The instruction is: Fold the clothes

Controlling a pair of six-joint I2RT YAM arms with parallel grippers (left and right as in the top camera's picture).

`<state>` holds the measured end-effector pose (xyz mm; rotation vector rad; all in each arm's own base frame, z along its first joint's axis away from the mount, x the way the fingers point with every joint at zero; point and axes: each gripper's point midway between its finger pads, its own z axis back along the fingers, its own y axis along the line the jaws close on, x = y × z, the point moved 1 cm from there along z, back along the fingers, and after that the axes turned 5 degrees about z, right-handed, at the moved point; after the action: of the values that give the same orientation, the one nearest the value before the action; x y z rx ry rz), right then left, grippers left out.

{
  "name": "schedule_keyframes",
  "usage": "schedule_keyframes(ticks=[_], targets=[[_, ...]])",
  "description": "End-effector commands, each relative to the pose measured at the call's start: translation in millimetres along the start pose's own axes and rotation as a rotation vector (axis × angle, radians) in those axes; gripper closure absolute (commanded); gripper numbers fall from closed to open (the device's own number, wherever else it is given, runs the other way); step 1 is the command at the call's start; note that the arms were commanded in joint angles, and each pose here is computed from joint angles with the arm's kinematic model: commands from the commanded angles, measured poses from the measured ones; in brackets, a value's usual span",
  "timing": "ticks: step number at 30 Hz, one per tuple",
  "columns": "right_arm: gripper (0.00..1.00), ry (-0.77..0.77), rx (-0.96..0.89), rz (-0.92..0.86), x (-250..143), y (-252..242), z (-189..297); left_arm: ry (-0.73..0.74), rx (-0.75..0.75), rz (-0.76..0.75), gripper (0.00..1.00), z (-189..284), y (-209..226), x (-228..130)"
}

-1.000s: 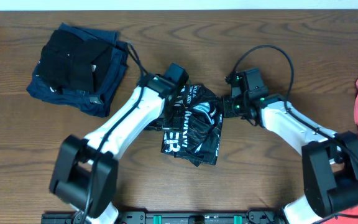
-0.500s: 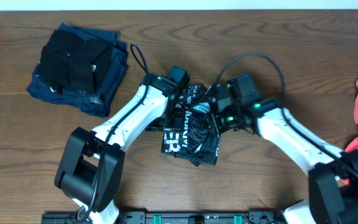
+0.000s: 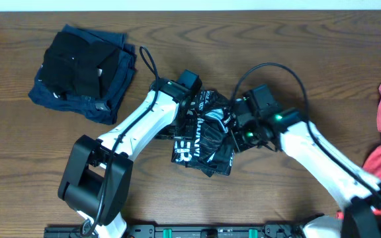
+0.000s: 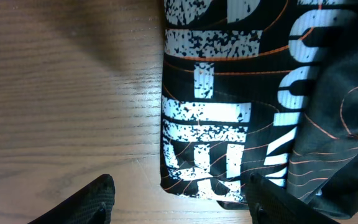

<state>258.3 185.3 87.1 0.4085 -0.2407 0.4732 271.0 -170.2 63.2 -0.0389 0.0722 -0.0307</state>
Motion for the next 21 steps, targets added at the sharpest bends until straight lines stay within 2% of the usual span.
schedule_keyframes(ticks=[1,4,8,12,16,19,21], targets=[[0.74,-0.045,-0.053,0.030,10,-6,6,0.005,0.005,-0.006,0.31,-1,2,0],[0.66,-0.089,-0.045,0.057,24,-6,-4,0.010,0.008,0.016,0.31,-1,9,2],[0.65,-0.113,-0.028,0.074,38,-8,-28,0.030,-0.019,0.092,0.31,6,28,5],[0.66,-0.076,0.051,0.076,35,-1,-53,0.058,-0.142,0.119,0.30,16,34,7],[0.83,-0.043,0.112,0.068,27,9,-55,0.077,-0.243,0.065,0.30,21,28,6],[0.99,-0.045,0.125,0.073,26,13,-44,0.071,-0.256,0.044,0.30,21,25,7],[0.99,-0.052,0.120,0.087,24,14,-33,0.064,-0.258,0.040,0.30,21,25,9]])
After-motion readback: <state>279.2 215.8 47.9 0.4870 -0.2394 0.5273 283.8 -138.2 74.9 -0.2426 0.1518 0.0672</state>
